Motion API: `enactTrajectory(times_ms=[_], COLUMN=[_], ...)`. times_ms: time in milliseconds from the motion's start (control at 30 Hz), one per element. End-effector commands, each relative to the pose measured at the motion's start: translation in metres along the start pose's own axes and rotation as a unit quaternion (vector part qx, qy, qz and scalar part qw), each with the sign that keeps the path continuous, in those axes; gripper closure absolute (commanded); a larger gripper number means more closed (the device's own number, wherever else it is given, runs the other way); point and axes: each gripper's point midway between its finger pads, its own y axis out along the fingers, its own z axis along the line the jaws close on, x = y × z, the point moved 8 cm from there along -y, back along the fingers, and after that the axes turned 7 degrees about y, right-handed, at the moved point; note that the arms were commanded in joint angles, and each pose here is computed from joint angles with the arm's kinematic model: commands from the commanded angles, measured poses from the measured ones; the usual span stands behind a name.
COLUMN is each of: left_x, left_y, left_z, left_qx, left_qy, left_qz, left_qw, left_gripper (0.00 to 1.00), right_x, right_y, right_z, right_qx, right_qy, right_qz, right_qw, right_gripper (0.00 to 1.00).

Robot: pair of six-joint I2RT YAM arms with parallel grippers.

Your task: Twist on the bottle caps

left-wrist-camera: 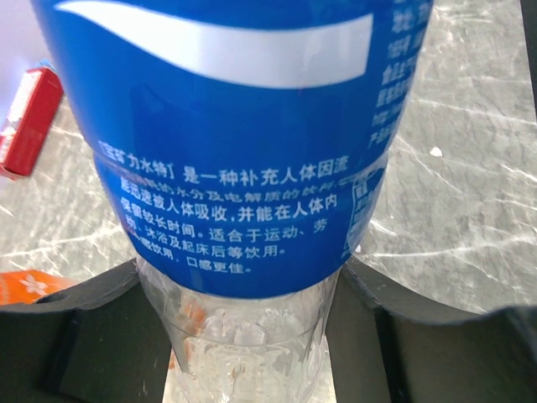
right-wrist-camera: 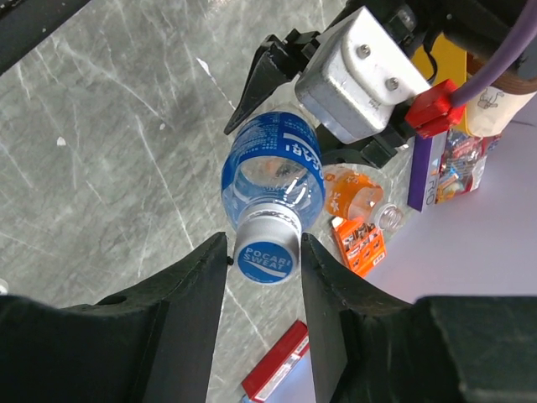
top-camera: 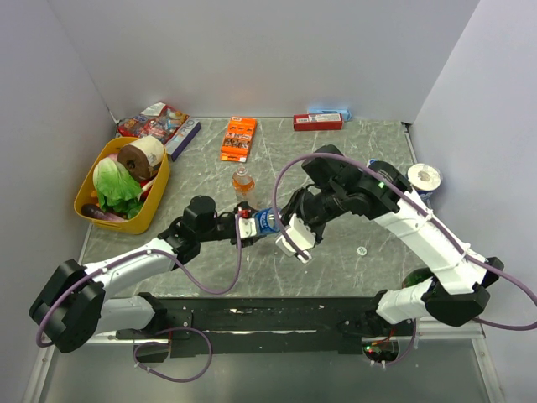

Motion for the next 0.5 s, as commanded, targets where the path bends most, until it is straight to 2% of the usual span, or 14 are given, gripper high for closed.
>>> enactTrajectory(times_ms=[0, 267, 467], left_x=[0.0195, 0.0191, 0.0196], left_y=[0.0011, 0.0005, -0.0002], left_z=[0.0129, 0.0128, 0.0175], left_qx=[0.024, 0.027, 0.053], left_qy=[0.033, 0.033, 0.039], left_qz=[-0.05, -0.05, -0.05], left_qw=[0.998, 0.998, 0.997], left_gripper=[0.99, 0.99, 0.99], right_x=[-0.0011, -0.0049, -0.0106], right_y=[-0.0017, -0.0004, 0.0046], right_z=[0.0119, 0.009, 0.0025], right_qx=[0.037, 0.03, 0.033], right_qy=[0.021, 0.03, 0.071], right_qz=[0.011, 0.018, 0.018], right_qw=[0.999, 0.999, 0.997], right_gripper=[0.53, 0.57, 0.74])
